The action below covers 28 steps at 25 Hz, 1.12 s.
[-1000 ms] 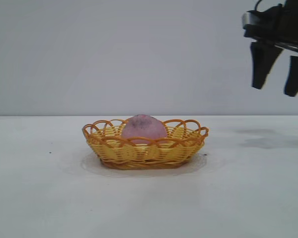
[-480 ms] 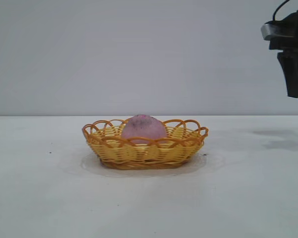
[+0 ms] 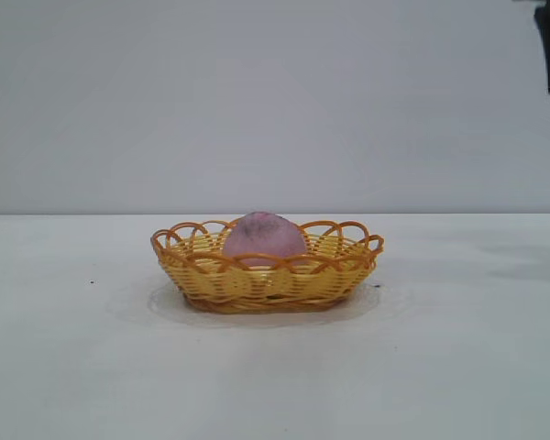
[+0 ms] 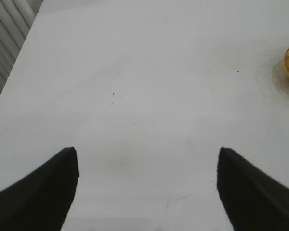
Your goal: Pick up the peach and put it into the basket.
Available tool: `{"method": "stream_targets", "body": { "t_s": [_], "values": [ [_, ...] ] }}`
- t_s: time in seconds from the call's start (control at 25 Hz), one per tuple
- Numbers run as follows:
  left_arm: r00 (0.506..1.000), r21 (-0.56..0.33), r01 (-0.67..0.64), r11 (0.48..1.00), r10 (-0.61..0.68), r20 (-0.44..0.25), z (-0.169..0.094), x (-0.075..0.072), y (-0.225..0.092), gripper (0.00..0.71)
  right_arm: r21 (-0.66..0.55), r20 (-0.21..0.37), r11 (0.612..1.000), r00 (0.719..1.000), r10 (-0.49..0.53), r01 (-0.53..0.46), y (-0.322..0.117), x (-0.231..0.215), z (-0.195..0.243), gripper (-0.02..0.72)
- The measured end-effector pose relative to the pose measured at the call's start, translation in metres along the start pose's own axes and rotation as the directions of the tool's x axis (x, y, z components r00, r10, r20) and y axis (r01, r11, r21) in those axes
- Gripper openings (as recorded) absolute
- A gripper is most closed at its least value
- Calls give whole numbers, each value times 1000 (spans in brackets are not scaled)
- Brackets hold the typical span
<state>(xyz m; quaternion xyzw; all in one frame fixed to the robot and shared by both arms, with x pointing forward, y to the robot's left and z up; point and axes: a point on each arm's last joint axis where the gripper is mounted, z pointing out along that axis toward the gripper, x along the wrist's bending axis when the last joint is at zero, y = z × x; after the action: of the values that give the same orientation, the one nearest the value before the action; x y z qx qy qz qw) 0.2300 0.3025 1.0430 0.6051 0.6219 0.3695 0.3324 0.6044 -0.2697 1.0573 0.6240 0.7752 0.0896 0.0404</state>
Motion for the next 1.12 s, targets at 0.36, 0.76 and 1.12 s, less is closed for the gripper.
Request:
{"method": "stream_targets", "body": {
  "t_s": [0.36, 0.76, 1.12],
  "values": [
    [1000, 0, 0, 1000, 0, 0, 0, 0, 0, 555, -118, 5, 993, 1000, -6, 6, -75, 18, -66, 425],
    [1000, 0, -2, 1000, 2, 3, 0, 0, 0, 555, -319, 33, 947, 999, -19, 29, -179, 38, -122, 425],
    [1000, 0, -2, 1000, 2, 3, 0, 0, 0, 555, -517, 70, 855, 997, -19, 53, -275, 52, -117, 425]
  ]
}}
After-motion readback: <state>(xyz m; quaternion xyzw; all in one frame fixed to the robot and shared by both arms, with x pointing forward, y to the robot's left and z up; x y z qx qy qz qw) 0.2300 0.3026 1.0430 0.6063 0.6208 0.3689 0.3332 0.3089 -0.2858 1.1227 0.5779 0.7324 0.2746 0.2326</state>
